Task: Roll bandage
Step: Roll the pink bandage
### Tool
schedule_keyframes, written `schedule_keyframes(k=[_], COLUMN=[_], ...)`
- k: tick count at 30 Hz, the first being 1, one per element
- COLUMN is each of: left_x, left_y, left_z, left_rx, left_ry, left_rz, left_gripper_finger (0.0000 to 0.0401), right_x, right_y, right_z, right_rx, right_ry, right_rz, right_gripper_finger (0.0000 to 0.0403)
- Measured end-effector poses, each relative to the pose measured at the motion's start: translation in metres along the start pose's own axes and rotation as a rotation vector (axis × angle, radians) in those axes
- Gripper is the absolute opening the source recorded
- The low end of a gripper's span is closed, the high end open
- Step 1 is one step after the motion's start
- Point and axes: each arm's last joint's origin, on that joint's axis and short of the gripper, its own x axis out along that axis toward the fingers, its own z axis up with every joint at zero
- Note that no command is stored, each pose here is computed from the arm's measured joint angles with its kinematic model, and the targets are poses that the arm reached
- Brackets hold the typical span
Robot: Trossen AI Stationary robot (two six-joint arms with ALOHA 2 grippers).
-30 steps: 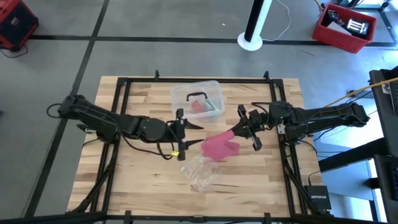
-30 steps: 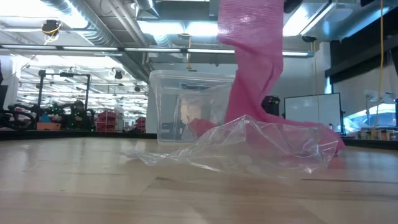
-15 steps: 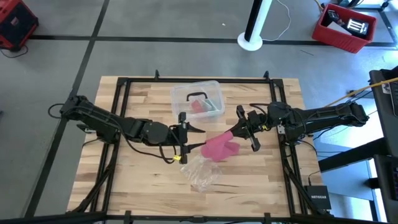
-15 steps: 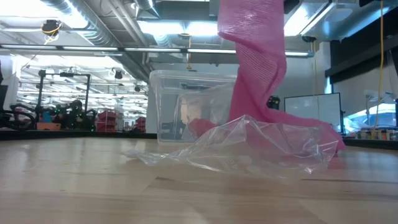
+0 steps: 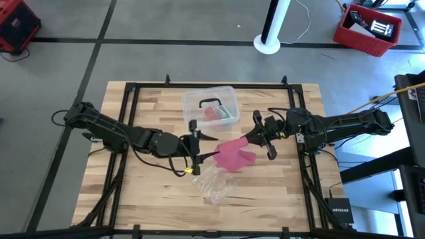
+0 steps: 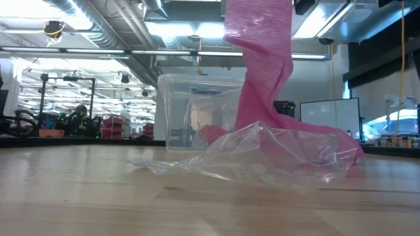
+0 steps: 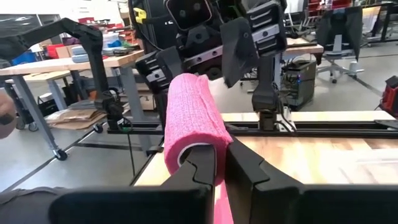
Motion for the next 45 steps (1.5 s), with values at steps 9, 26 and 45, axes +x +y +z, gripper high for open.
schedule_keyframes(k=[9,26,45], left_x=[0.000,0.004,-0.027], left_y=[0.001,-0.001,0.027], left_z=[0.002,-0.001,0.045], left_rx=[0.002,0.136,0.189], left_ry=[-0.012,0.003,-0.142], left_rz=[0.020,0.057,0.148], left_gripper_finger=[0.0192,0.0141,0.0008], right_x=[0.000,0.018,-0.045], right_y=[0.000,-0.006,0.007], right_z=[-0.001,-0.009,0.036], right_rx=[0.007,0.054,-0.093], right_ry=[0.013,-0.004,0.376], right_rz=[0.008,-0.008,-0.289], right_gripper_finger=[0.0021,0.0024,0.0142])
